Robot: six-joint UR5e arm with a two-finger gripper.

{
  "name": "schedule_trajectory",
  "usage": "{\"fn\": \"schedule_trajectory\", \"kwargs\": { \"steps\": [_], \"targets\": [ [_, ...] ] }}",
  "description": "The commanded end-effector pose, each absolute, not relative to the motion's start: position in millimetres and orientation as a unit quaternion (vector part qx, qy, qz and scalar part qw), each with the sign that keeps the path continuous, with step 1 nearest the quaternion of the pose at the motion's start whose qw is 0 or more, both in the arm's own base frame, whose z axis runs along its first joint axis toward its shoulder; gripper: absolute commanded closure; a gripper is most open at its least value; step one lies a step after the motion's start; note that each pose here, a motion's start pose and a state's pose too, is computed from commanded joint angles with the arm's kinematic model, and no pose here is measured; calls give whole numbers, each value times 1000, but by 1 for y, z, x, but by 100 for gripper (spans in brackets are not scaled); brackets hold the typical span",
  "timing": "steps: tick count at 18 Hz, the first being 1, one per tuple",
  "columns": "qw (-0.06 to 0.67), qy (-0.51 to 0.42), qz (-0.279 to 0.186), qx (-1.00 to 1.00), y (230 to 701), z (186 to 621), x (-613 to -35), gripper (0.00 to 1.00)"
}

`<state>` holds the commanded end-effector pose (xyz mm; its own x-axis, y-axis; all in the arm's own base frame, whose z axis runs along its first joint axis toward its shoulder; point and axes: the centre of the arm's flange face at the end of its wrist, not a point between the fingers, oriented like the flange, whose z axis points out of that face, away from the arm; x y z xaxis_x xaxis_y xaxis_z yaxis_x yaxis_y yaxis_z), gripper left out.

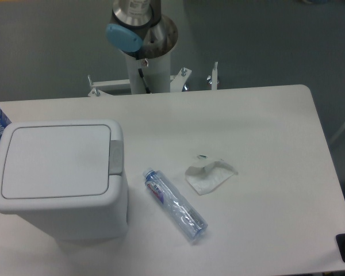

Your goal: Open the trash can

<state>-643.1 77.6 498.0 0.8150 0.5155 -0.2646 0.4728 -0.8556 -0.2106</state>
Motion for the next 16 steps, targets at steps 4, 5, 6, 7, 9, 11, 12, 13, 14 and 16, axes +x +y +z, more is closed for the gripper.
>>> {"fn": "schedule_trajectory", "kwargs": {
  "steps": [4, 5, 6, 7, 9, 11, 12, 13, 14, 16],
  "targets": [
    [71, -262, 157, -950, 83, 498, -644, 0],
    [71, -267, 155, -948, 83, 496, -645, 0],
    [72, -270, 152, -948, 88, 491, -644, 0],
    [77, -285, 158, -942, 91, 493, -647, 0],
    [88, -335, 152, -926, 101, 490, -647, 0],
    [94, -340, 147, -924, 127, 488, -643, 0],
    [98, -341, 146, -923, 138, 490, -639, 0],
    [103, -350, 143, -920, 150, 490, -636, 0],
    [109, -367, 137, -914, 167, 489, -632, 0],
    [116, -393, 126, -903, 192, 485, -626, 0]
  ]
}}
